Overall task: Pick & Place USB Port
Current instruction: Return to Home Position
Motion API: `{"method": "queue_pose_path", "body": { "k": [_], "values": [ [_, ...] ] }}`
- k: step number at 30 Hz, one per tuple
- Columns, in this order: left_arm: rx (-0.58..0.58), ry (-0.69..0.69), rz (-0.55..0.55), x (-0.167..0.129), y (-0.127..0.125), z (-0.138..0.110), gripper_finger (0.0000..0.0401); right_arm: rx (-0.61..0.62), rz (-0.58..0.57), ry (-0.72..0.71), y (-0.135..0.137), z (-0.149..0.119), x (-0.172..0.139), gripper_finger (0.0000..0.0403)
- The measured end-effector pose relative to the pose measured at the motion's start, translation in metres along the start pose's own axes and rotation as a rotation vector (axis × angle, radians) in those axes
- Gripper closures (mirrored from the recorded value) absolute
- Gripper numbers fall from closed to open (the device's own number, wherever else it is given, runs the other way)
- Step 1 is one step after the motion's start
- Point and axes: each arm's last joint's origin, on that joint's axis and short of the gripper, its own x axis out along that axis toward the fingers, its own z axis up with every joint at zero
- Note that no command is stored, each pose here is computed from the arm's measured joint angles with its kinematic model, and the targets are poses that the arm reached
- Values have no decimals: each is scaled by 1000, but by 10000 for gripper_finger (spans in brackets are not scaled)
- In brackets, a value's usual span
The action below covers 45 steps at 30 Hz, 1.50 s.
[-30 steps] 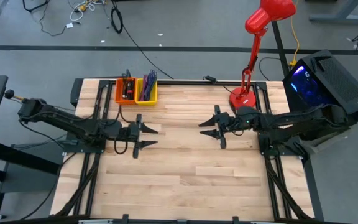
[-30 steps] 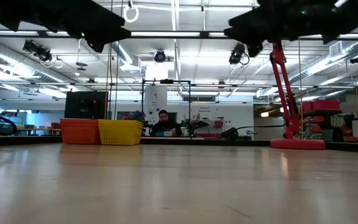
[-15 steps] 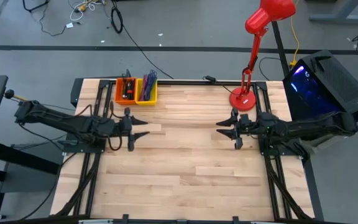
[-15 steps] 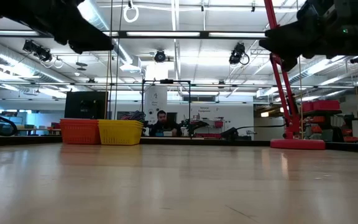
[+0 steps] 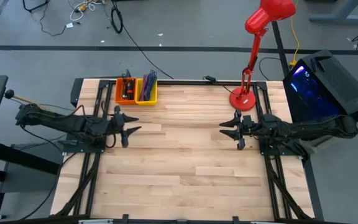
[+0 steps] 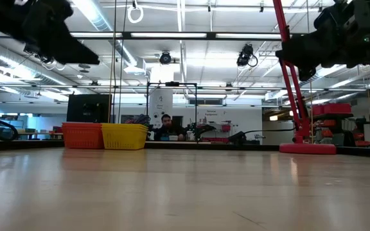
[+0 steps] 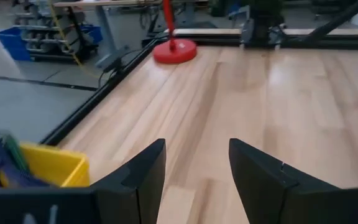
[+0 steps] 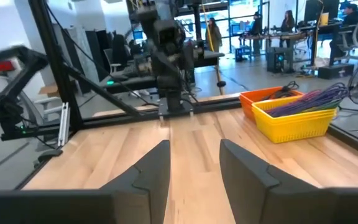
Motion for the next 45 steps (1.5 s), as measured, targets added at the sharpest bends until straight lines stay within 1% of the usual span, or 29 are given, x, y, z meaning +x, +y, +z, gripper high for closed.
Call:
{"method": "queue_pose_path", "body": {
  "k": [2, 4, 6, 9, 12, 15, 17, 21, 23, 26, 28, 29, 32, 35, 37, 39, 42, 45],
  "values": [
    [-28, -17, 7, -2, 3, -16, 220, 6, 2, -3, 0, 0, -1, 262],
    [-92, -43, 3, -3, 5, -35, 220, 18, 6, -6, 0, 1, -2, 262],
    [-129, -58, 3, -3, 7, -53, 220, 19, 13, 1, 0, 0, -2, 262],
    [-169, -100, 24, -4, 10, -70, 220, 19, 11, 9, 0, 0, -2, 262],
    [-180, -169, 16, -8, 12, -68, 220, 17, 8, 28, 0, -2, -2, 262],
    [-128, -204, -24, -12, 13, -65, 220, 1, -2, 35, 0, -3, -2, 262],
    [-112, -221, -30, -14, 14, -64, 220, -11, -19, 33, -1, -3, -2, 262],
    [-108, -253, -70, -18, 15, -62, 219, -52, -24, 39, -2, -3, -2, 262],
    [-118, -263, -123, -19, 14, -62, 220, -52, -33, 55, -3, -5, -3, 262],
    [-145, -265, -245, -20, 11, -61, 220, -24, -40, 68, -4, -6, -2, 262],
    [-155, -259, -312, -20, 9, -62, 220, -6, -27, 70, -2, -6, -2, 262],
    [-153, -257, -330, -20, 9, -62, 220, -6, -19, 71, -1, -7, -2, 262],
    [-154, -269, -337, -20, 9, -61, 219, -26, -14, 48, 0, -10, -4, 262],
    [-137, -323, -334, -21, 9, -57, 220, -34, -21, 2, -1, -19, -8, 262],
    [-140, -367, -328, -23, 10, -53, 219, -49, -25, -9, -1, -17, -8, 262],
    [-148, -381, -325, -23, 10, -52, 220, -62, -24, -23, -1, -16, -8, 262],
    [-175, -372, -328, -23, 10, -52, 220, -61, -42, -7, -2, -17, -8, 262],
    [-219, -365, -336, -23, 10, -52, 220, -30, -71, 54, -3, -23, -8, 262]
  ]
}}
